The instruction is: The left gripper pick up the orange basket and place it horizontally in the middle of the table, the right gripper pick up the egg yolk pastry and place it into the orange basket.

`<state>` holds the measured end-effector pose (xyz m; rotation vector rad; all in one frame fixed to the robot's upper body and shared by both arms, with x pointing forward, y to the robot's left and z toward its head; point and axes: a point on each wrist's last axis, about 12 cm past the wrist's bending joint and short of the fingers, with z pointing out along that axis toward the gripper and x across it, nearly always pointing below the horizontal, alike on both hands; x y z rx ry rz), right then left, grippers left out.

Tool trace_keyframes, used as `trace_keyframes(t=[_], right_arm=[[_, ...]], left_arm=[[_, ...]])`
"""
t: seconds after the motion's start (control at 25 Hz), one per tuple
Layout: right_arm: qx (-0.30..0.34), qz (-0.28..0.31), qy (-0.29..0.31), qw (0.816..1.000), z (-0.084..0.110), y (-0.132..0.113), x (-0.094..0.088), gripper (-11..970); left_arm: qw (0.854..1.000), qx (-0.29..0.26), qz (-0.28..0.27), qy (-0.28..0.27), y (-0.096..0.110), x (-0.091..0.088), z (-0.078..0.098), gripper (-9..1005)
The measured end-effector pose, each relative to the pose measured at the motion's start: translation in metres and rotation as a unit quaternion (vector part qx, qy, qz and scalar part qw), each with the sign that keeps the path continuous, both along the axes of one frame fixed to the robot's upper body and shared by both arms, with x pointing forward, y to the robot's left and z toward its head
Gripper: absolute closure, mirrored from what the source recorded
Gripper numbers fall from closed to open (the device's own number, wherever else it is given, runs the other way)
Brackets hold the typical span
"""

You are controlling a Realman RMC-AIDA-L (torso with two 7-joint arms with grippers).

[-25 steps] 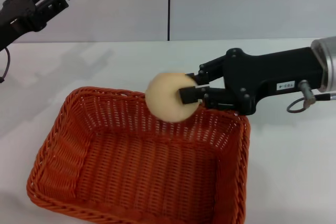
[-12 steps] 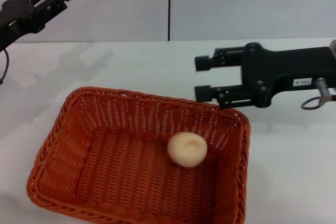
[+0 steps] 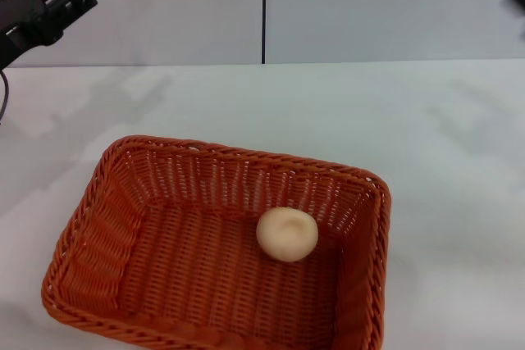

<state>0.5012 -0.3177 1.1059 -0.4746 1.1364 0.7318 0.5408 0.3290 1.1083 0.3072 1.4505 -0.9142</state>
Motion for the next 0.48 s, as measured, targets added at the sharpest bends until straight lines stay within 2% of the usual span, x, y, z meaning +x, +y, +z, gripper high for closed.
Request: trace_keyframes(t=[0.08,0.16,0.28,0.48], right_arm=[[0.028,-0.099,-0.032,0.994,-0.01,-0.017,-0.014,254],[0.049,-0.184,-0.045,0.981,-0.02,-0.029,-0.028,254],[0.066,-0.281,-0.05,0.956,-0.031,-0.042,-0.044,254],[0.084,-0.363,-0.047,0.927,-0.041,-0.053,-0.057,255]], left_arm=[[1.0,-0.004,0.012,-0.009,0.003,-0.001,0.001,318],[0.999,-0.01,0.026,-0.017,0.005,-0.002,-0.001,318],[0.996,-0.033,0.071,-0.041,0.01,-0.007,-0.006,317],[0.974,-0.069,0.195,-0.09,0.021,-0.022,-0.021,317]])
